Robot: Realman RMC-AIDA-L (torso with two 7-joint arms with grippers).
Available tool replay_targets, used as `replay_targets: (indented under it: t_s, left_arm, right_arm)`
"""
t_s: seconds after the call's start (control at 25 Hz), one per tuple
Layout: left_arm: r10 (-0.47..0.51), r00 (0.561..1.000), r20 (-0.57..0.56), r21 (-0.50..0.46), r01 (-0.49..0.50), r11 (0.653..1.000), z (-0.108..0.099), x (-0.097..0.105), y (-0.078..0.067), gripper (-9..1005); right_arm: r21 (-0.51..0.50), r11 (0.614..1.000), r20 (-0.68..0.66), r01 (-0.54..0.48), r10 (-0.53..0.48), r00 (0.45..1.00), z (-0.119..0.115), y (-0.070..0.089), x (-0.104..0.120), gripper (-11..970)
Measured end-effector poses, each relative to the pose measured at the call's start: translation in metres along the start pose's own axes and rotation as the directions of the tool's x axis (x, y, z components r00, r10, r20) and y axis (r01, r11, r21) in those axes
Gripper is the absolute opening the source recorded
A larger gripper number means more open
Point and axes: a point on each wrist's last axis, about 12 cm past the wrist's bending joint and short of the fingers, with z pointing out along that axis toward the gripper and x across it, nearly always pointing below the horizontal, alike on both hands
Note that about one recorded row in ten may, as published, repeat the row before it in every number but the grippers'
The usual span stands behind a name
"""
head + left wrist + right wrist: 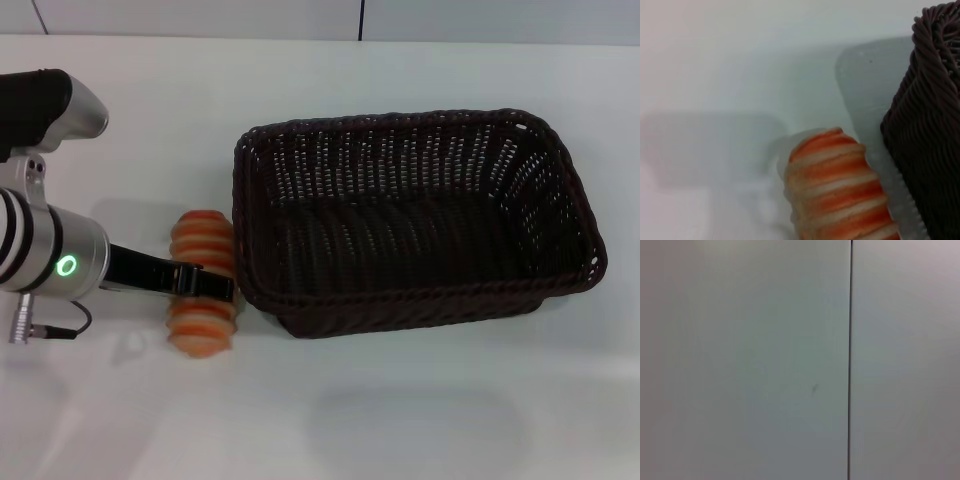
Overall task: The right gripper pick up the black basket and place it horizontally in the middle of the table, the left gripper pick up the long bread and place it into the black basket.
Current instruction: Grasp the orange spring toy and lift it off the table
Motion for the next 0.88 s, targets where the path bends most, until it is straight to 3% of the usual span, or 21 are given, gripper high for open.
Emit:
replay_targets:
  t_s: [0.56, 0.88]
  left_arm:
    - [0.011, 1.000, -0.021, -0.007, -0.011, 1.000, 0.0067, -0.0004, 0.0018, 697]
    - [0.018, 1.000, -0.018, -0.007, -0.018, 1.000, 0.0061, -0.0008, 0.0008, 617]
  right_arm:
    - [0.003, 1.000, 0.010, 0.000, 0.000, 1.000, 0.0000, -0.0004, -0.0011, 492]
    - [0.004, 1.000, 0.013, 0.000, 0.000, 1.000, 0.0000, -0.0005, -0.0015, 492]
